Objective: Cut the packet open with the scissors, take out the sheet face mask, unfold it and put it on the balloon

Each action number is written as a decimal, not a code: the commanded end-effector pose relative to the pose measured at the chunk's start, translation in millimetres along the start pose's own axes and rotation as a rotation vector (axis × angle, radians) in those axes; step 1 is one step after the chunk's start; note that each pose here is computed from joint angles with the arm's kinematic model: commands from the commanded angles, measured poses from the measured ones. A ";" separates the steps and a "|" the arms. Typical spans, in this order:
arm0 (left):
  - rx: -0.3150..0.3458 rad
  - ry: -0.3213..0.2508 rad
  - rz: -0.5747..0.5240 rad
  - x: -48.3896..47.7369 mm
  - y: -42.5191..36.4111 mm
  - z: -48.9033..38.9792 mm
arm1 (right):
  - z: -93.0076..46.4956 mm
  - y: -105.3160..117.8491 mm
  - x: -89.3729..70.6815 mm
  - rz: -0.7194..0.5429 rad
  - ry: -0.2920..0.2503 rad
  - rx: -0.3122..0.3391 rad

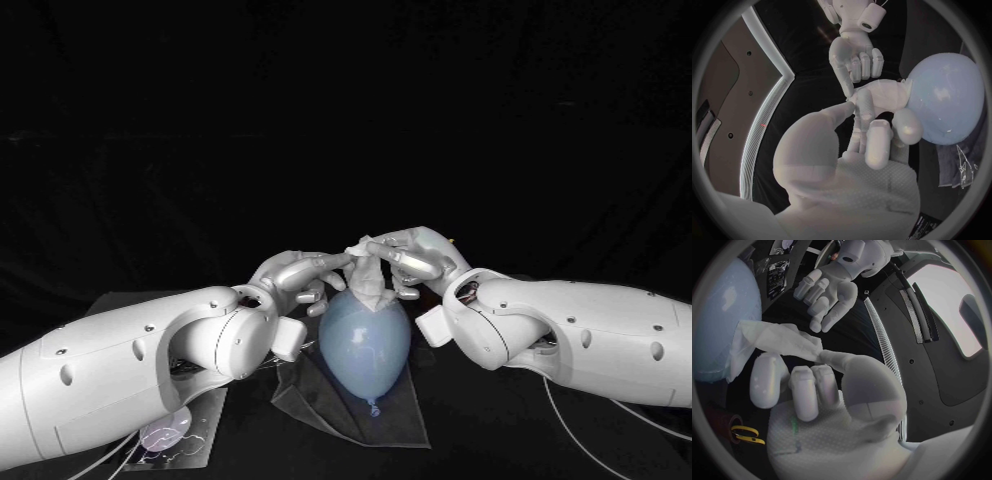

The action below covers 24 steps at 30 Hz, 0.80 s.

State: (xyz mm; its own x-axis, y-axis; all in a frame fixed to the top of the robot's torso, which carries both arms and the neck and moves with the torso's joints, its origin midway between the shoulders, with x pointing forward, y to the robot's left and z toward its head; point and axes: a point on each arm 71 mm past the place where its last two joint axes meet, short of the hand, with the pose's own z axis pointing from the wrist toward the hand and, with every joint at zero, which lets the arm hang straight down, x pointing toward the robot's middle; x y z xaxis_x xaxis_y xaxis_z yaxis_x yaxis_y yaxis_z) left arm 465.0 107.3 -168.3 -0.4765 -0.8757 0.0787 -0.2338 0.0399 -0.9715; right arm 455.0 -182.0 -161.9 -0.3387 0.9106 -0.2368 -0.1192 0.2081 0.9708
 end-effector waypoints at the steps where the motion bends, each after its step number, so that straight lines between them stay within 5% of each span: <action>1: 0.010 0.066 0.006 8.4 -1.6 2.2 | 0.7 0.3 2.7 0.006 0.020 0.000; 24: -0.018 0.028 0.000 10.2 1.3 10.1 | -2.7 4.4 11.9 0.012 0.060 -0.009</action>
State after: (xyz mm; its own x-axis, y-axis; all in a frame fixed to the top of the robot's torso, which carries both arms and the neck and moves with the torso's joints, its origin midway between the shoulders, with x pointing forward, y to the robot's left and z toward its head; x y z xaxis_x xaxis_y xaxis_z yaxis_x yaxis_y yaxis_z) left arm 468.3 93.8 -171.3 -0.5041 -0.8594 0.0857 -0.2453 0.0473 -0.9683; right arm 449.4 -173.8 -161.4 -0.3731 0.9000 -0.2254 -0.1097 0.1985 0.9739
